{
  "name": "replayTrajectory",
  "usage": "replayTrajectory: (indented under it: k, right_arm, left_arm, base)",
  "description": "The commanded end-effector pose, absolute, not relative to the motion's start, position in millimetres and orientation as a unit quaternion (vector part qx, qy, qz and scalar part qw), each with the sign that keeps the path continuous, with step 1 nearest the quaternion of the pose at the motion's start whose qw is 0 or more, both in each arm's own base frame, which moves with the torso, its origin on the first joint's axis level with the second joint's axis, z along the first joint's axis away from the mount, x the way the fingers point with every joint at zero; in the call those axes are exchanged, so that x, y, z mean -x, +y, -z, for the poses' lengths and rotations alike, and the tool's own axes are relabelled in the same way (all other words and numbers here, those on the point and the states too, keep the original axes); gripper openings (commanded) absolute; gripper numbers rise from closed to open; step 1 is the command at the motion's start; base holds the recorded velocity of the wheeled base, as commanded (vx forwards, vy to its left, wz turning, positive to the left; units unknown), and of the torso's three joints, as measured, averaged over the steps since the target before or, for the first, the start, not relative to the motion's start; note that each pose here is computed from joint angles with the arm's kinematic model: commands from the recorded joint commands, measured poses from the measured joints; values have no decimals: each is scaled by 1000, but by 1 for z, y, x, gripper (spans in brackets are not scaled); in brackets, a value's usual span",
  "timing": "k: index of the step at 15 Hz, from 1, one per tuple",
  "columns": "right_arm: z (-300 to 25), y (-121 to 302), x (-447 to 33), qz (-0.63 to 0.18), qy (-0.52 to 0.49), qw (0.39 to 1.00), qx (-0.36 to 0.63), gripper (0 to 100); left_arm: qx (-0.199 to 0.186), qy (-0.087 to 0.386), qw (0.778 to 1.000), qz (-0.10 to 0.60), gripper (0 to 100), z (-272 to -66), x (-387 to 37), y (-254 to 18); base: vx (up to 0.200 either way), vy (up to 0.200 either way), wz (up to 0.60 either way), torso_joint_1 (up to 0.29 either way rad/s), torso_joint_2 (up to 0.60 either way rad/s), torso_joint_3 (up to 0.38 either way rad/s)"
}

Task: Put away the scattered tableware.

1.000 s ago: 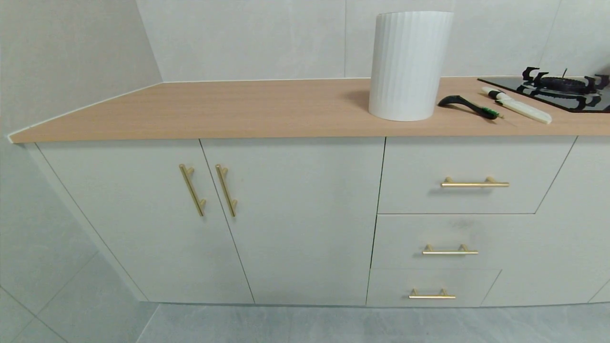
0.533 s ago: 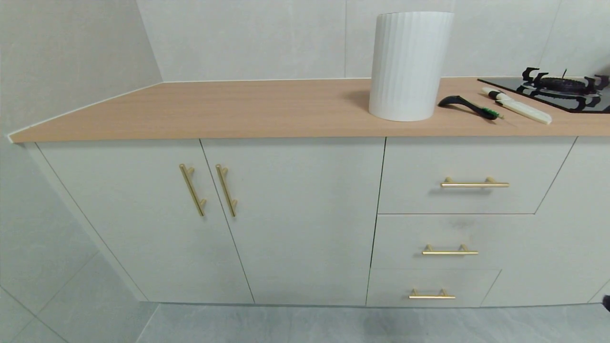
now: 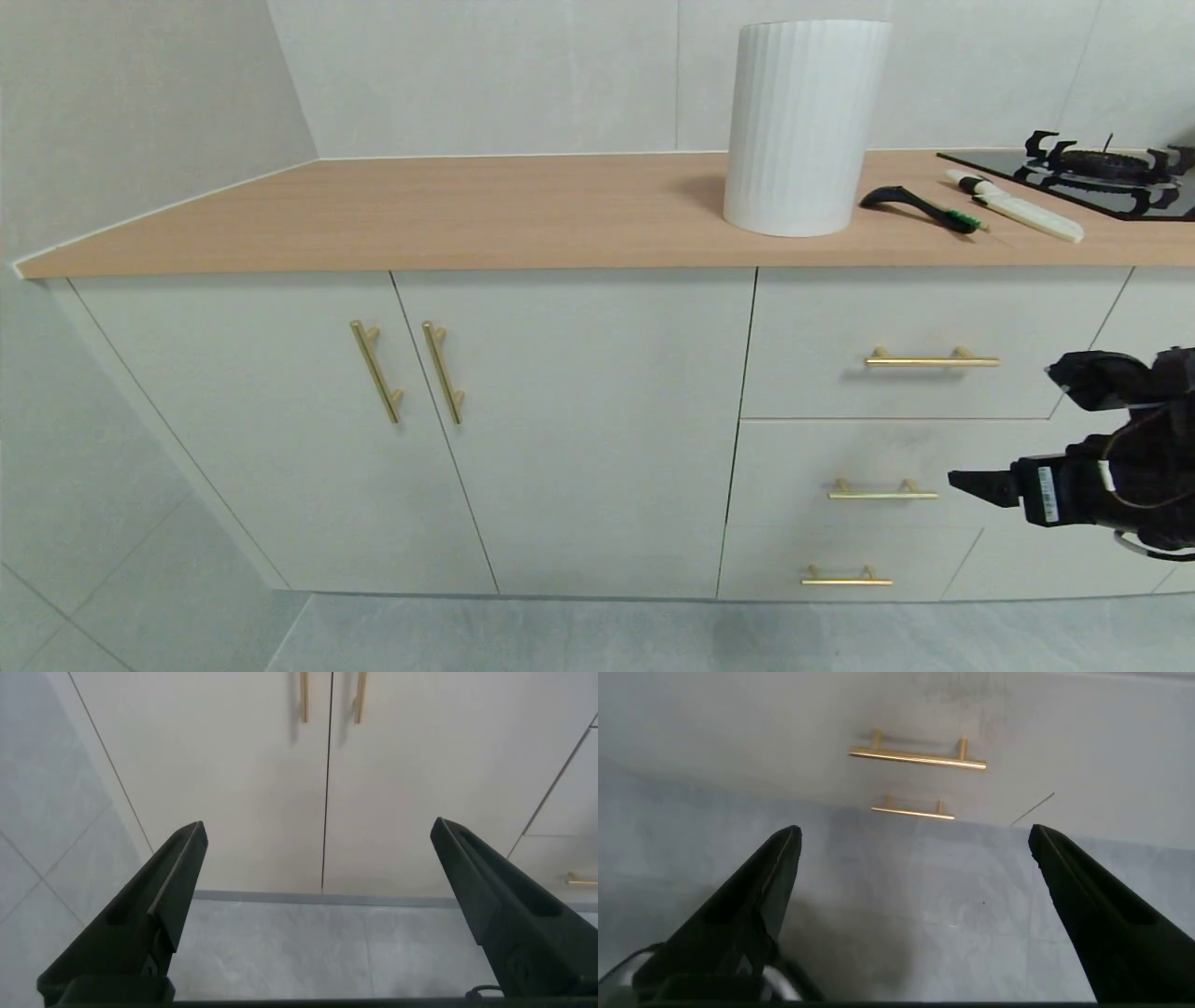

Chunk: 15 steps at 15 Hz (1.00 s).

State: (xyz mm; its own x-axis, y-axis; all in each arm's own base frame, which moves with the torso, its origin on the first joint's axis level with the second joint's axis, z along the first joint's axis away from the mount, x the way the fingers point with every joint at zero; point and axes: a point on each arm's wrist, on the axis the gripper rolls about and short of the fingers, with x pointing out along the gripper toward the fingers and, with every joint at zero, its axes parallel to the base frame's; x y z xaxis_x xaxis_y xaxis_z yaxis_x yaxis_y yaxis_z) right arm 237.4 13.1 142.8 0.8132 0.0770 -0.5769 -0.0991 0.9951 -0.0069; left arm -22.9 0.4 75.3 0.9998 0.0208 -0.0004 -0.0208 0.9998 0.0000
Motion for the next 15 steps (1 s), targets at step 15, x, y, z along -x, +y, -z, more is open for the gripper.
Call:
replayTrajectory:
  k: [15]
  right_arm:
    - [24, 10, -340, 33, 293, 955, 36, 100]
  left_arm:
    - [0, 1, 1000, -11, 100, -75, 23, 0]
  base:
    - [0, 0, 0, 0, 0, 0]
